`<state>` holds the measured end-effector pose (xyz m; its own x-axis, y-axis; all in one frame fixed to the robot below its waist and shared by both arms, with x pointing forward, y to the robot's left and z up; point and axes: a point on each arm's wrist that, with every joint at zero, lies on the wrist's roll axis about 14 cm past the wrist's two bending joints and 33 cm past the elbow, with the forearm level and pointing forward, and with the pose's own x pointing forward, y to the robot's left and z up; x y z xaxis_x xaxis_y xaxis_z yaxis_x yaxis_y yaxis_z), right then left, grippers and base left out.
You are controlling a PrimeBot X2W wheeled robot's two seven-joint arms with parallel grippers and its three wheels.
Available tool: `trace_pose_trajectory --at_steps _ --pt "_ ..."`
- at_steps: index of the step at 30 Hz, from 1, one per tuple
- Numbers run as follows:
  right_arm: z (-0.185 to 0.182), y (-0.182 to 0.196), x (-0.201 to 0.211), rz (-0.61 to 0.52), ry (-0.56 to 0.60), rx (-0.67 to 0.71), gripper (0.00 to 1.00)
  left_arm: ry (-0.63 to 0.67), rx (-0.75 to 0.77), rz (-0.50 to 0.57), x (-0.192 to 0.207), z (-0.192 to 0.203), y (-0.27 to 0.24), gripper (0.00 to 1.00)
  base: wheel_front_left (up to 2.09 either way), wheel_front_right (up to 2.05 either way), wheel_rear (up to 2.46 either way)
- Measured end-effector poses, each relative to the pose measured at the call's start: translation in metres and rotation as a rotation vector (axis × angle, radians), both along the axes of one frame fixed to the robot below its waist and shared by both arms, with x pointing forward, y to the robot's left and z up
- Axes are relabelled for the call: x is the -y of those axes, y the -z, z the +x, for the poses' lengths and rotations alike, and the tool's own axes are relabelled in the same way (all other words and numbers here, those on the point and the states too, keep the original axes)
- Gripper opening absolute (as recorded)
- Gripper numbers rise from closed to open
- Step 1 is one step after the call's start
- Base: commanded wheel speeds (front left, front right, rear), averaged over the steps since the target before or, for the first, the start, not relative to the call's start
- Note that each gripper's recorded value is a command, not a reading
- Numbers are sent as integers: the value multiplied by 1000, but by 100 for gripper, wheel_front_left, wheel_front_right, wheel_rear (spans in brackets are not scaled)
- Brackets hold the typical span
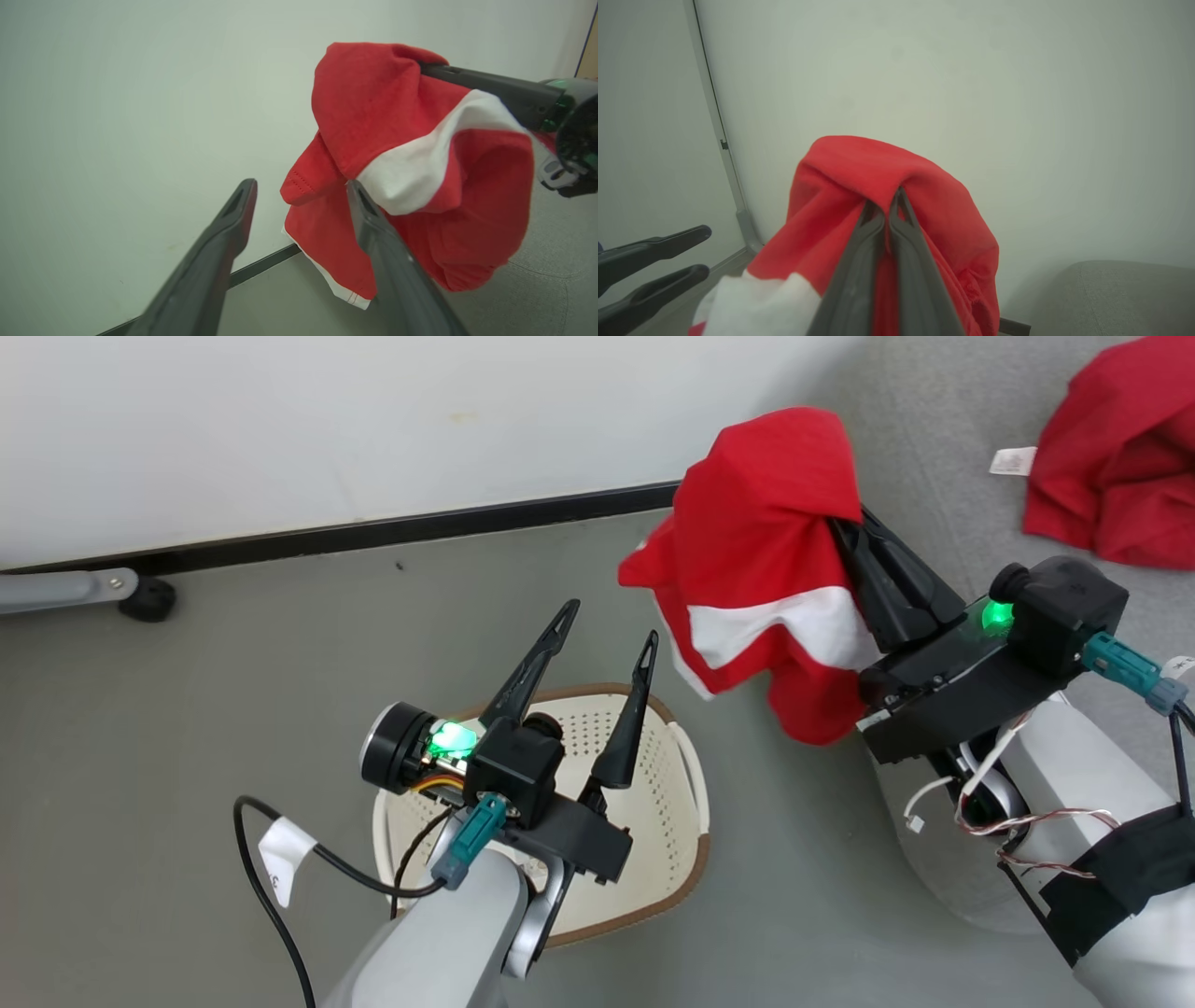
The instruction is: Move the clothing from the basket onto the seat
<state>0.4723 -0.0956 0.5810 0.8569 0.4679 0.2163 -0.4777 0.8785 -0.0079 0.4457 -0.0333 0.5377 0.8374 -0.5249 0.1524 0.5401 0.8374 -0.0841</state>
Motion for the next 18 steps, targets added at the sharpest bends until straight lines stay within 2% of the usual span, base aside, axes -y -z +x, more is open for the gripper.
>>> trace_pose_trajectory --at_steps 18 --pt "-12 -19 73 -10 185 41 0 212 -89 37 64 -17 38 100 0 0 0"
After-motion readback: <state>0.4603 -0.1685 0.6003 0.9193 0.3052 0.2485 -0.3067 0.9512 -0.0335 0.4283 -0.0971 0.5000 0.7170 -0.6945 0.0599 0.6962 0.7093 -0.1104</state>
